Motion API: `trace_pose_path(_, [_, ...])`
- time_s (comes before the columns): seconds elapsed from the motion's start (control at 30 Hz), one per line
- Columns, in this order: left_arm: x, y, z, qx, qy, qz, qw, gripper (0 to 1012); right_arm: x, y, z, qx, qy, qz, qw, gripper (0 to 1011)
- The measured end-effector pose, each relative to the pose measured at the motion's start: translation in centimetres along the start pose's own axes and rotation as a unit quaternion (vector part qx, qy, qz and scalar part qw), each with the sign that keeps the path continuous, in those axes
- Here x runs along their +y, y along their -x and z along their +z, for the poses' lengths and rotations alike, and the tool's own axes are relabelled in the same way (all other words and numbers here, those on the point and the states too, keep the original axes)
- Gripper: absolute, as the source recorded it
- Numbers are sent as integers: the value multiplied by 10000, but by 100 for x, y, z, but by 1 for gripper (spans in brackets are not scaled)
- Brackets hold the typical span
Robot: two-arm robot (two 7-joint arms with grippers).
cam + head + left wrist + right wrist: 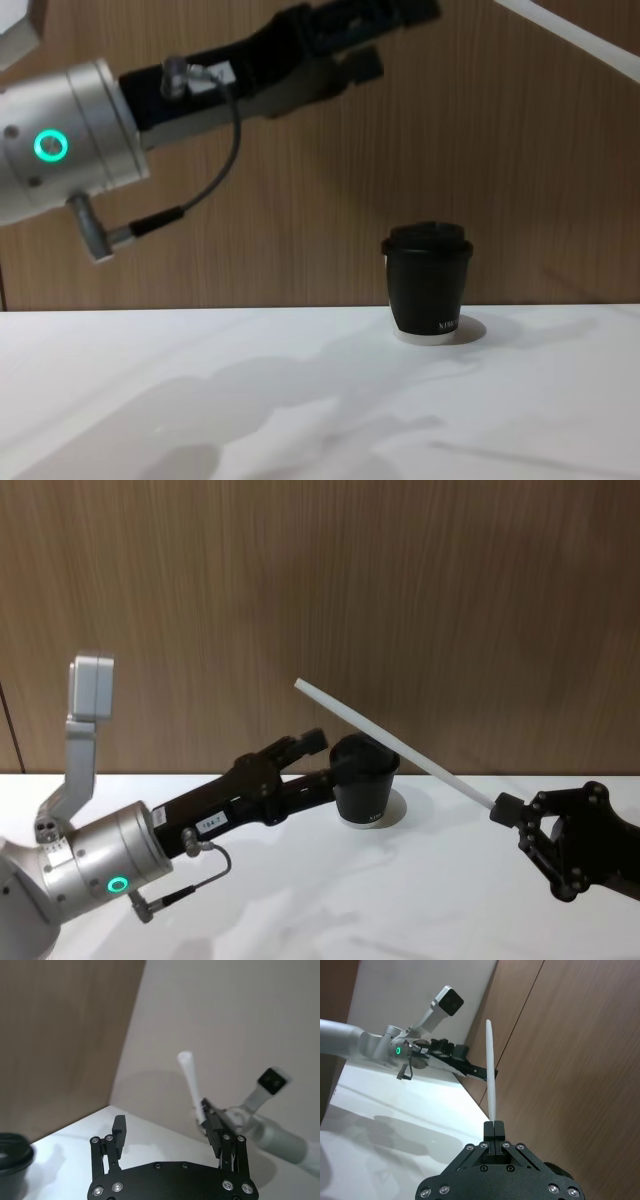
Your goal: Pick up the straw with one hand, pass it to the other hand, and insert it into the cup.
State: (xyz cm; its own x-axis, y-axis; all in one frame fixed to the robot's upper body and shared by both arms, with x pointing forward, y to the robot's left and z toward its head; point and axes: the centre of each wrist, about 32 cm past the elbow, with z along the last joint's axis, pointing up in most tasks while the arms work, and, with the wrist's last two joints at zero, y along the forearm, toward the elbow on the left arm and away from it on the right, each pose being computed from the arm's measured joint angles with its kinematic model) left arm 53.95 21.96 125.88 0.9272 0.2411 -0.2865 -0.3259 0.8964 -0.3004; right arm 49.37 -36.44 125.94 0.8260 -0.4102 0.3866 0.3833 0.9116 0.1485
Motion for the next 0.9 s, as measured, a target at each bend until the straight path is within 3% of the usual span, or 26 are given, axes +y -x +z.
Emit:
trace_pose_path(0.23, [-173,-30,64,196,132,-639,9977,1002,0,0,0,0,0,0,10000,5])
trace_pose_path(0.43, [-278,-38,96,281,242,-991,9944,1002,0,0,0,0,0,0,10000,5])
trace_pose_path(0.9, [-357,-57,126,330,356,-1282,9906,1002,0,0,0,0,0,0,10000,5])
